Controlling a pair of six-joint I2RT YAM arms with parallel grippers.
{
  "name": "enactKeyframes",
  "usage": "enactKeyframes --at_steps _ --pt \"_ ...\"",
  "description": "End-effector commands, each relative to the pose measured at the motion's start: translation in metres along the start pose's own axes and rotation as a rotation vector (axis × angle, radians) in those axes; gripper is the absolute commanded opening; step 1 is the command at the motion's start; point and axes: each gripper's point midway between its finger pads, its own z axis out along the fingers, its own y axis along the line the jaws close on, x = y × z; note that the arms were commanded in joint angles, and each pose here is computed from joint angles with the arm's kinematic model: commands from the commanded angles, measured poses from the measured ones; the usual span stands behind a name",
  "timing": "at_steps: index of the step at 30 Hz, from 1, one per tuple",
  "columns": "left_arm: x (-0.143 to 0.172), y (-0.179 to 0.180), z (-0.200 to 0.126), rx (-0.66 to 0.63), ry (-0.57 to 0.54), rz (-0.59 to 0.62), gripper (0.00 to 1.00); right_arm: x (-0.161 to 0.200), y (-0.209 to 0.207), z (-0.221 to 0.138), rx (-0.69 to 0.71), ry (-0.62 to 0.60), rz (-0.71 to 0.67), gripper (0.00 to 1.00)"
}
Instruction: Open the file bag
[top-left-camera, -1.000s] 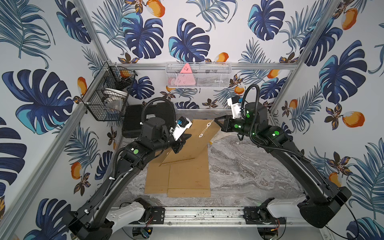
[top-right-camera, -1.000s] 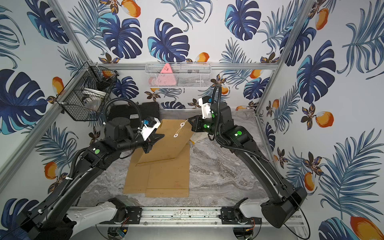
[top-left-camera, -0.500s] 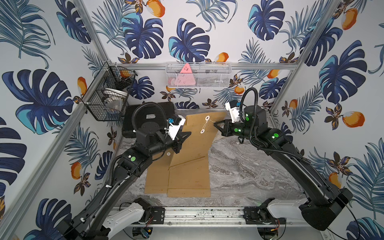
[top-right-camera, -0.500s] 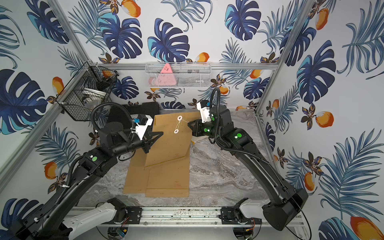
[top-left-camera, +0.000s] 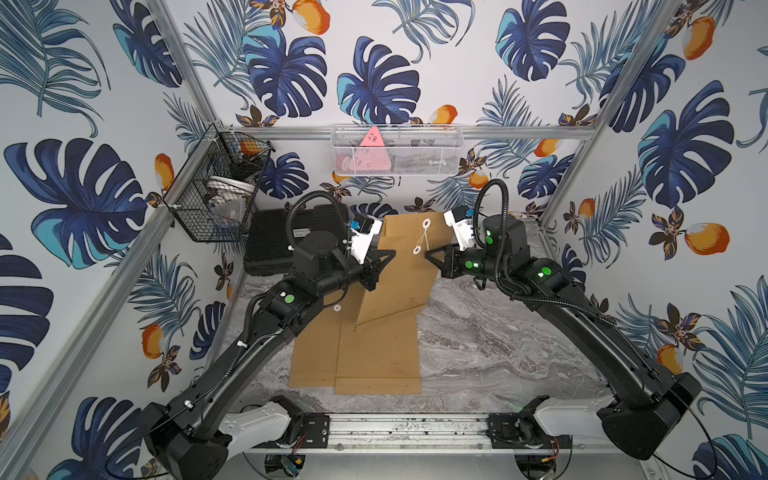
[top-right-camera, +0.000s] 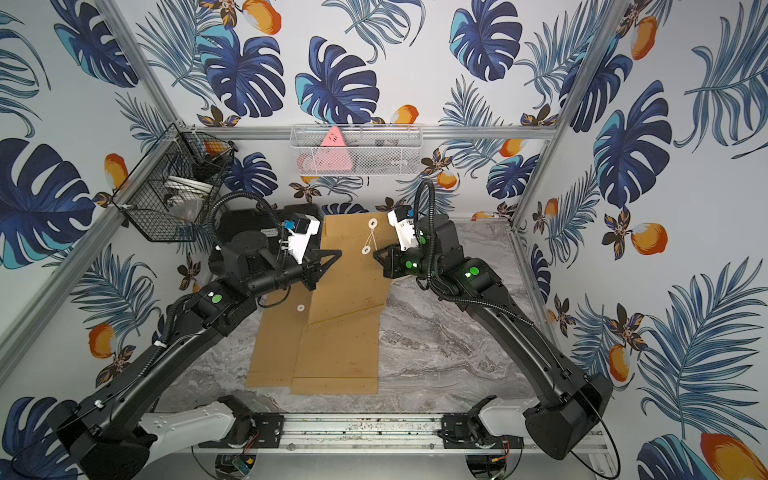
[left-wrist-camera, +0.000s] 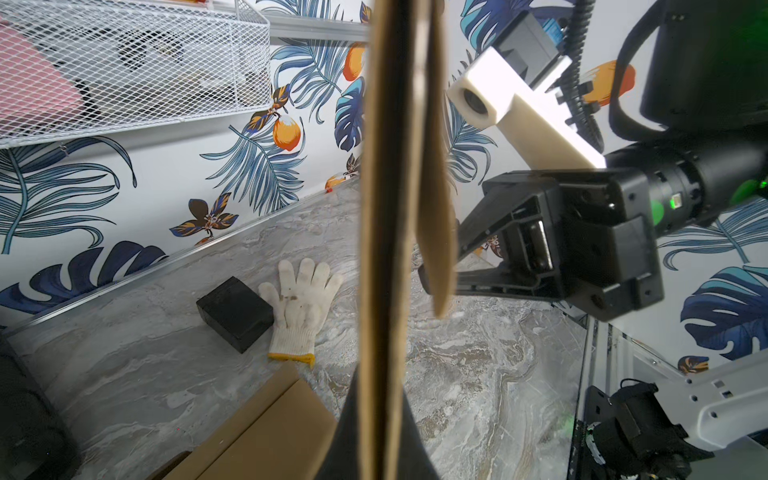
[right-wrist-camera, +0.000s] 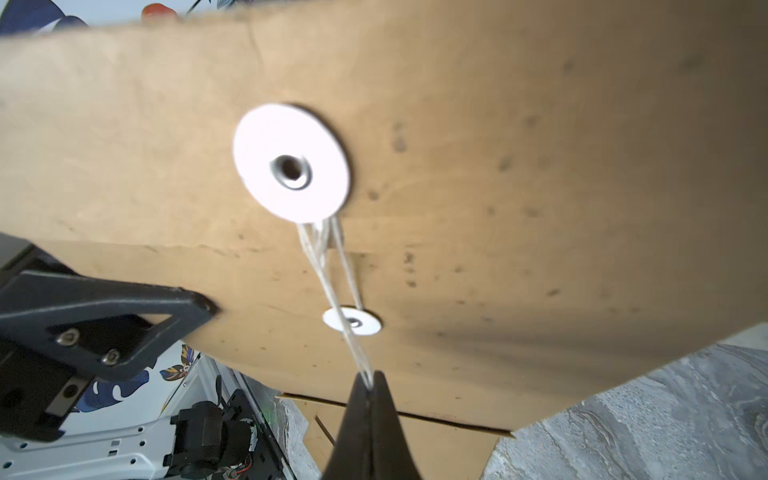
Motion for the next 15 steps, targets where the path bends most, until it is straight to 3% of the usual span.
enactKeyframes --at_steps 1,15 --pt "-0.017 0.008 0.005 -0.073 -0.053 0.064 0.00 0.005 -0.005 0.002 0.027 0.005 -0.009 0.00" --pt "-0.017 0.028 0.003 -0.226 -0.040 0.140 0.00 0.024 0.027 0.030 -0.078 0.082 -0.066 0.00"
